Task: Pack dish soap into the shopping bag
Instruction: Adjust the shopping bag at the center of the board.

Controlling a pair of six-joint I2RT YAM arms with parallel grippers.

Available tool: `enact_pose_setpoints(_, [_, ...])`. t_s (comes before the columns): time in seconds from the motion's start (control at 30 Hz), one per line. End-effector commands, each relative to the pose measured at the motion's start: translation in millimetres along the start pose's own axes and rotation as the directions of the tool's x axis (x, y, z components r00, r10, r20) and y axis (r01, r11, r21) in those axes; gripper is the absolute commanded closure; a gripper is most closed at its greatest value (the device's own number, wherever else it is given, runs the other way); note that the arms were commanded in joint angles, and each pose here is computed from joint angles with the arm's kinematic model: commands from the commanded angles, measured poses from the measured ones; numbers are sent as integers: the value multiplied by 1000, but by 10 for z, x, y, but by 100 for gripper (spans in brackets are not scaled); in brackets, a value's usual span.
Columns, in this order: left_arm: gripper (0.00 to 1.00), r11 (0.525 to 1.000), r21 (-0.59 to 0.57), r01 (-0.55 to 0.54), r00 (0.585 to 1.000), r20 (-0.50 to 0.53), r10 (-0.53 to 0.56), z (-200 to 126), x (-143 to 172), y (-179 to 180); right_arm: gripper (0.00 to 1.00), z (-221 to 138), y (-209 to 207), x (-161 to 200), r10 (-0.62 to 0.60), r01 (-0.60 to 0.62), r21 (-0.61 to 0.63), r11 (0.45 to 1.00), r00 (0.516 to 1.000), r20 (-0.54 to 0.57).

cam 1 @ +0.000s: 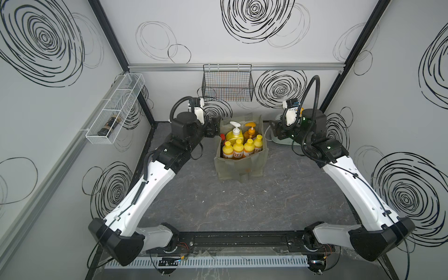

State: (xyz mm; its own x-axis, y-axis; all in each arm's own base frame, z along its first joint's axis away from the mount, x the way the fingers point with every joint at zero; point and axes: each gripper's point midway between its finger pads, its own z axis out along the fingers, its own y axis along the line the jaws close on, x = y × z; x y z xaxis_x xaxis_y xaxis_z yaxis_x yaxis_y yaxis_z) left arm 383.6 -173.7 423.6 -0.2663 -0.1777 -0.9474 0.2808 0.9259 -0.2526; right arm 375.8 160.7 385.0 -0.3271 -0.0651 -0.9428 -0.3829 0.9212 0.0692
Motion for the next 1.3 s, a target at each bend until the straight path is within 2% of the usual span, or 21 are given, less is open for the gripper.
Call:
enact_pose_setpoints(0.0, [21,995,-44,-93,986,-140,86,18,423,49,37,-35,83,98,-17,15,-56,998,999,-43])
enact_pose_setpoints(0.07, [21,995,-37,-97,985,-145,90,-1,589,48,37,-27,124,127,-18,13,-78,997,998,-60])
enact_pose_setpoints(0.17, [28,995,-20,-100,977,-192,94,8,785,6,37,29,165,185,-11,3,-92,996,996,-92])
enact_pose_setpoints(0.3, [26,989,10,-146,959,-244,144,38,981,-190,37,157,226,312,-16,3,-91,996,990,-142])
enact_pose_setpoints(0.4, [26,990,13,-143,954,-264,141,41,1102,-169,40,216,273,386,-24,10,-82,997,985,-169])
enact_pose_setpoints(0.57, [29,990,-29,-138,955,-270,125,43,1159,-10,43,307,306,421,-28,17,-63,998,983,-184])
enact_pose_setpoints(0.77, [33,993,1,-120,935,-336,114,174,1378,24,44,390,374,470,-45,34,-55,998,977,-207])
enact_pose_setpoints(0.87, [37,992,6,-125,924,-364,119,223,1462,26,46,415,373,492,-46,37,-49,998,976,-214])
enact_pose_setpoints(1.27, [58,991,7,-136,923,-362,129,200,1467,22,51,557,319,647,-23,22,-8,1000,959,-281])
